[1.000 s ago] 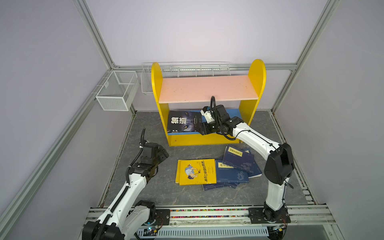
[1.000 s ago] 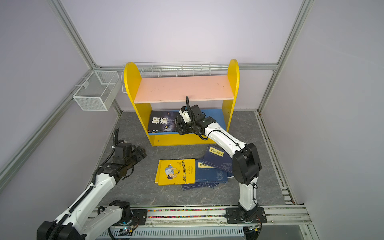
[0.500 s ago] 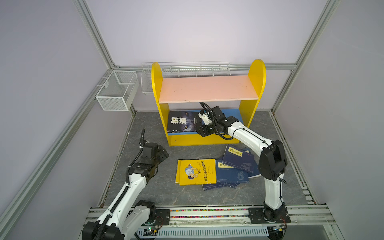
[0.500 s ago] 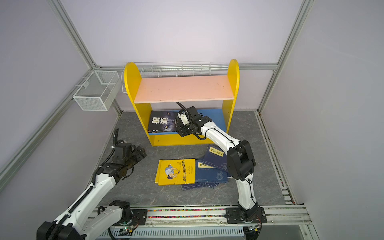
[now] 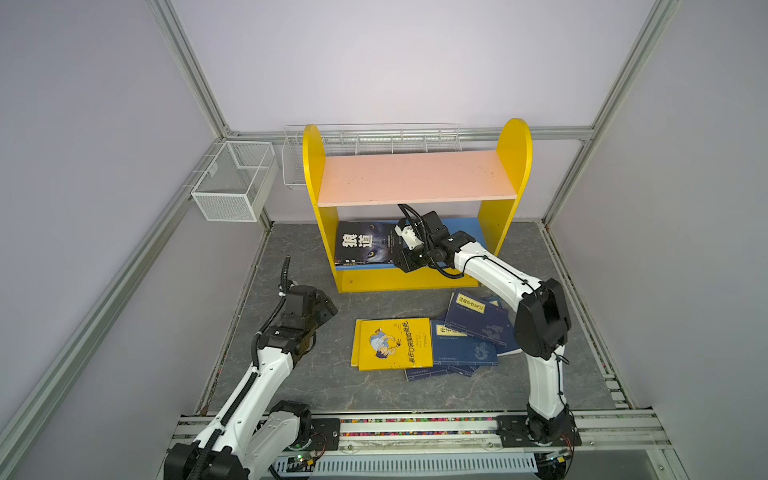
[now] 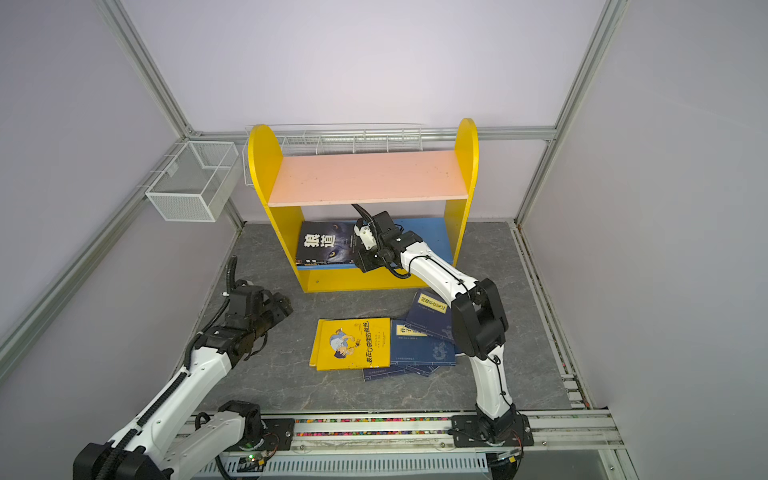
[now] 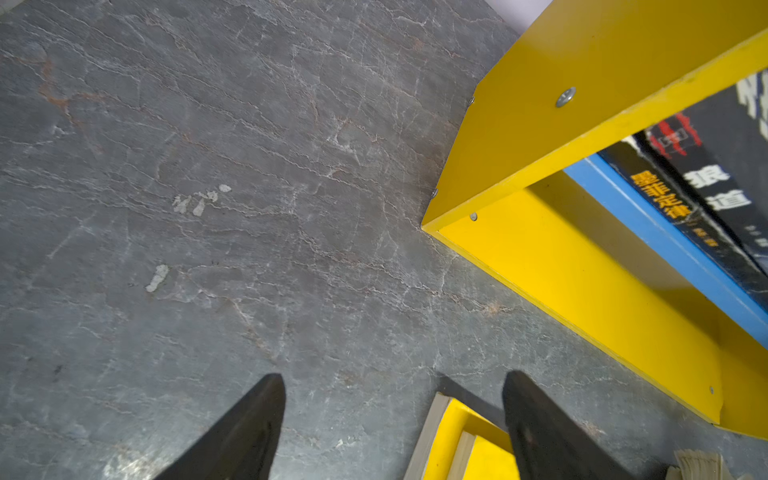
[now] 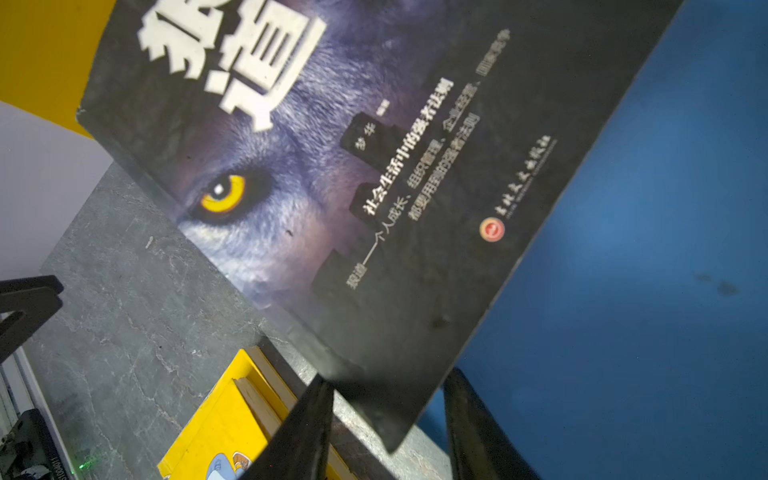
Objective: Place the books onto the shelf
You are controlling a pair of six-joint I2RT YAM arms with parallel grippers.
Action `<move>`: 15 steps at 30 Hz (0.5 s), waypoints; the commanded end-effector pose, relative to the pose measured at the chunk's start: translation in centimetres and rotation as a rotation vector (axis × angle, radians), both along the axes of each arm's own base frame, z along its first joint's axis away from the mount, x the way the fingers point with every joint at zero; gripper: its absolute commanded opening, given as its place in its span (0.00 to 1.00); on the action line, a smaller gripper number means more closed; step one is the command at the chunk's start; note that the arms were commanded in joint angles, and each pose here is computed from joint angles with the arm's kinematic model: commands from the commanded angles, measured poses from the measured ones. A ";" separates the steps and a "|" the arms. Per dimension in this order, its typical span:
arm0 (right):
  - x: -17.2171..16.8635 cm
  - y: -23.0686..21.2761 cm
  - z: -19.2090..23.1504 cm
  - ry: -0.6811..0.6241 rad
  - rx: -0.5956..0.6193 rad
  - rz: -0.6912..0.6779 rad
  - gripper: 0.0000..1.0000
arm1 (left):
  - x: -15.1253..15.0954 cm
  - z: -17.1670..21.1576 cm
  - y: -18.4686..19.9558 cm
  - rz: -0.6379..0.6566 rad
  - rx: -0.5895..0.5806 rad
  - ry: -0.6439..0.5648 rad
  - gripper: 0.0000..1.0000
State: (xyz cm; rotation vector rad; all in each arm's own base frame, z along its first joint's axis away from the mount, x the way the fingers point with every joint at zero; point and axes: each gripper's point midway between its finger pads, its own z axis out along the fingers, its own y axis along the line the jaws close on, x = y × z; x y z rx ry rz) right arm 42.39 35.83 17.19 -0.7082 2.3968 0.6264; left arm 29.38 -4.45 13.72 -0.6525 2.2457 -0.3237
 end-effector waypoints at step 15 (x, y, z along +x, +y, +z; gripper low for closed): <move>-0.5 1.3 -0.4 -0.036 -0.042 0.033 0.57 | 0.0 0.6 0.4 0.020 0.013 -0.011 0.83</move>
